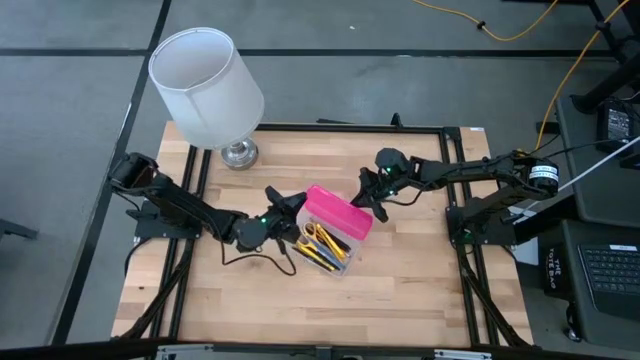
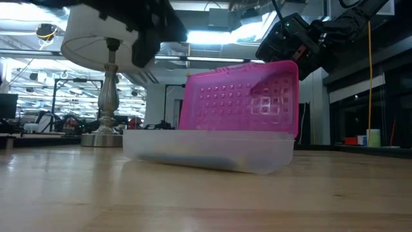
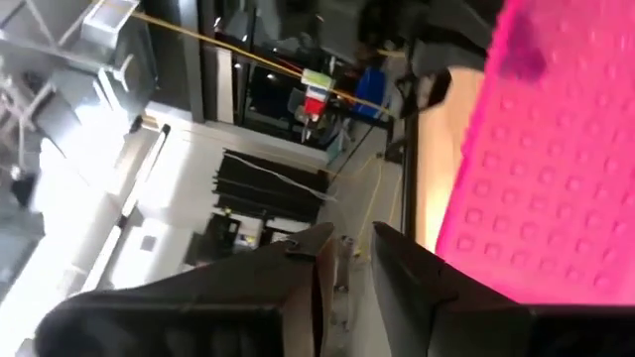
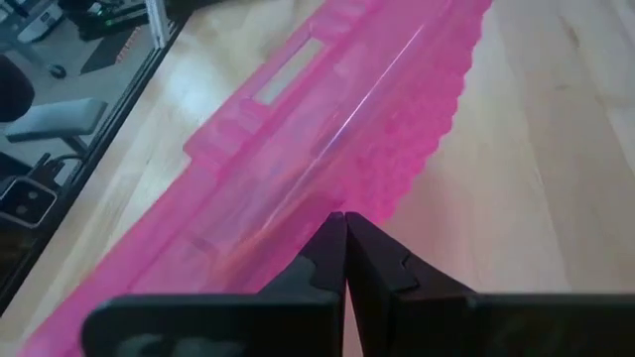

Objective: Pick & place school supplies into a supply box
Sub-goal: Close the pink supply box

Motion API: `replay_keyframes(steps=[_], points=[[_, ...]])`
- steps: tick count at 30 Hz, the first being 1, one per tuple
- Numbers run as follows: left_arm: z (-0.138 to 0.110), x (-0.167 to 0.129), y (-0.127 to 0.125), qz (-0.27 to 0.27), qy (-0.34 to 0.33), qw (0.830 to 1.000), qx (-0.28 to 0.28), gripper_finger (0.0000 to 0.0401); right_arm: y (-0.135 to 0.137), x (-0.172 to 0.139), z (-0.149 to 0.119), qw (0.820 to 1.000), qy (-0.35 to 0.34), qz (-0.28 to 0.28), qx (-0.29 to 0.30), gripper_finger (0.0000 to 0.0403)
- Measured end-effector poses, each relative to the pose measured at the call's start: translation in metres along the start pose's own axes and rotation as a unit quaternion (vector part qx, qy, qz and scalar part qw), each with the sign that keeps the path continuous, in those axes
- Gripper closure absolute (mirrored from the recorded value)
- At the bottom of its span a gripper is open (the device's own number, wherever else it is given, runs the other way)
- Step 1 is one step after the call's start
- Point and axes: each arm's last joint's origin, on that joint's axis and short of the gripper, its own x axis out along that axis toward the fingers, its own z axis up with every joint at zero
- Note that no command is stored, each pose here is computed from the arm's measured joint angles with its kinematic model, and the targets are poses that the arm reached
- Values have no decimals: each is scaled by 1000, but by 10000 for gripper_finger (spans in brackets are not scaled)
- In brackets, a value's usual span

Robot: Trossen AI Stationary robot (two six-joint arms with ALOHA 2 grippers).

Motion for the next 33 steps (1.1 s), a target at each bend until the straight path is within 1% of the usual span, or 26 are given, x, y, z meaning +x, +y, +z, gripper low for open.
replay_keyframes(steps=[3, 5, 7, 9, 13, 17, 21, 25, 30, 33], points=[[1, -7, 8, 1, -9, 998, -58, 341, 6, 3, 1, 1000, 0, 10, -27, 391], [0, -11, 14, -4, -11, 997, -79, 342, 10, 5, 4, 999, 1, 17, -45, 391], [-3, -15, 15, -23, -19, 995, -91, 344, 15, 7, 9, 998, 0, 24, -61, 391], [-7, -18, 19, -49, -29, 992, -116, 345, 19, 9, 13, 997, -3, 30, -74, 391], [-20, -24, 23, -110, -24, 979, -170, 348, 26, 11, 22, 995, -10, 40, -94, 391], [-34, -30, 31, -138, 3, 966, -221, 350, 33, 14, 26, 994, -13, 49, -100, 391], [-43, -36, 38, -177, 12, 947, -268, 350, 43, 19, 25, 995, -7, 34, -98, 391], [-50, -41, 42, -221, 17, 932, -286, 352, 57, 26, 23, 993, -1, 22, -112, 391], [-57, -45, 46, -243, 23, 925, -292, 351, 70, 31, 21, 992, 3, 14, -124, 391], [-59, -48, 49, -276, 12, 916, -290, 353, 76, 33, 20, 991, 5, 6, -130, 391]])
